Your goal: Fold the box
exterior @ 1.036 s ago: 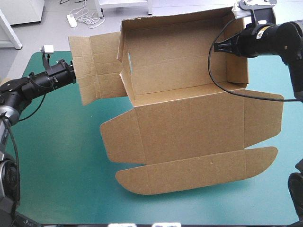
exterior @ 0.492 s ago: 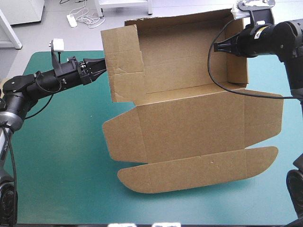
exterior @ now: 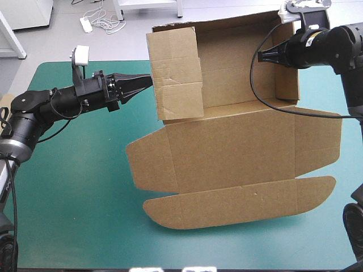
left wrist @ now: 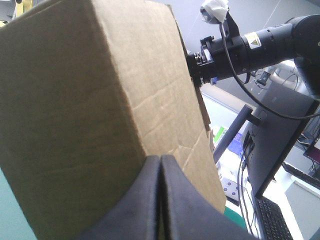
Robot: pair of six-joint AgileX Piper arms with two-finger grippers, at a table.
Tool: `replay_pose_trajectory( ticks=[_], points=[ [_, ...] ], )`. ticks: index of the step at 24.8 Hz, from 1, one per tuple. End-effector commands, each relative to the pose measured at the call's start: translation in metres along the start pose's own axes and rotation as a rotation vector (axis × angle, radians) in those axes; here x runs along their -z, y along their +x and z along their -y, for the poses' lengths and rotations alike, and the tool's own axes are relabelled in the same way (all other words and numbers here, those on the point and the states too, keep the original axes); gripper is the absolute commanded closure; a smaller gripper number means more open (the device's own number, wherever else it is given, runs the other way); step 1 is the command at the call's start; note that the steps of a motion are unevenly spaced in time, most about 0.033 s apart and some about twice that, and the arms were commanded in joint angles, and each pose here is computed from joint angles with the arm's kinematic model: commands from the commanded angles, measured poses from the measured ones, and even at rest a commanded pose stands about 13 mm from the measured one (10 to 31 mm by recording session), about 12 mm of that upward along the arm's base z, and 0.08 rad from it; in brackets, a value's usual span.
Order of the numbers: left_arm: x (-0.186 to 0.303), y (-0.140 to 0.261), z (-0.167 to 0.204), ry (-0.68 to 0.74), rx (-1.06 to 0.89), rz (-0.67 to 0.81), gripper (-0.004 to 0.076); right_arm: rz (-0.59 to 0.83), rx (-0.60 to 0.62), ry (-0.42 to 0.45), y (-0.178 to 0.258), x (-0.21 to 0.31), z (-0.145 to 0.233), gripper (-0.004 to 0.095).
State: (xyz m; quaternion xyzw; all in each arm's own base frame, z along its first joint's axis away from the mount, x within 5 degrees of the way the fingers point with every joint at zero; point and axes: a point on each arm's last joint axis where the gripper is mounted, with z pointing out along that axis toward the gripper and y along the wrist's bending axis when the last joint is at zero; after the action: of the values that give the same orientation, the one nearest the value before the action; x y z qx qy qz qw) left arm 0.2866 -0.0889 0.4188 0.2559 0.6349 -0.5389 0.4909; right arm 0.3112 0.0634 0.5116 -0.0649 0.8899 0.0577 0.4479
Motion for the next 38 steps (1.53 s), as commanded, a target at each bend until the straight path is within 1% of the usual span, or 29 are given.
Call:
replay_pose_trajectory(
  ticks=[1,2,3,4,5,6,7,12,16,23,24,28,30,34,38],
  points=[
    [0.004,-0.022,0.033,0.160,-0.010,0.123,0.0679,0.072,-0.018,-0.010,-0.005,0.028,0.001,0.0925],
    [0.004,-0.022,0.033,0.160,-0.012,0.123,0.0631,0.072,-0.018,-0.010,-0.005,0.028,0.001,0.0925],
    [0.004,-0.023,0.033,0.154,-0.011,0.126,0.0496,0.072,-0.018,-0.010,-0.005,0.028,0.001,0.0925],
    [0.004,-0.023,0.032,0.146,-0.010,0.129,0.0421,0.072,-0.018,-0.010,-0.005,0.028,0.001,0.0925],
    [0.004,-0.023,0.030,0.129,-0.009,0.135,0.0309,0.072,-0.018,-0.010,-0.005,0.028,0.001,0.0925],
    [0.003,-0.024,0.029,0.115,-0.006,0.138,0.0261,0.072,-0.018,-0.010,-0.005,0.028,0.001,0.0925],
    [0.003,-0.024,0.027,0.098,0.008,0.142,0.0231,0.072,-0.018,-0.010,-0.005,0.028,0.001,0.0925],
    [0.000,-0.027,0.019,-0.009,0.027,0.175,0.0231,0.072,-0.018,-0.012,-0.005,0.028,0.001,0.0925],
    [-0.022,-0.030,0.028,-0.128,-0.023,0.084,0.0231,0.067,-0.025,-0.022,-0.005,0.026,0.000,0.0925],
    [-0.046,-0.038,0.048,-0.260,-0.053,0.017,0.0231,0.065,-0.070,-0.025,-0.005,0.025,-0.001,0.0925],
    [-0.047,-0.038,0.049,-0.282,-0.054,0.011,0.0231,0.060,-0.077,-0.032,-0.005,0.023,-0.002,0.0925],
    [-0.053,-0.038,0.049,-0.379,-0.045,-0.014,0.0233,0.035,-0.104,-0.117,-0.004,0.016,-0.009,0.0925],
    [-0.054,-0.037,0.047,-0.418,-0.027,-0.036,0.0237,0.023,-0.112,-0.140,-0.004,0.011,-0.011,0.0924],
    [-0.055,-0.037,0.035,-0.518,0.013,-0.084,0.0262,-0.003,-0.121,-0.160,-0.003,0.001,-0.013,0.0923],
    [-0.055,-0.038,0.023,-0.611,0.025,-0.122,0.0263,-0.035,-0.131,-0.177,-0.001,-0.014,-0.015,0.0920]
  ],
)
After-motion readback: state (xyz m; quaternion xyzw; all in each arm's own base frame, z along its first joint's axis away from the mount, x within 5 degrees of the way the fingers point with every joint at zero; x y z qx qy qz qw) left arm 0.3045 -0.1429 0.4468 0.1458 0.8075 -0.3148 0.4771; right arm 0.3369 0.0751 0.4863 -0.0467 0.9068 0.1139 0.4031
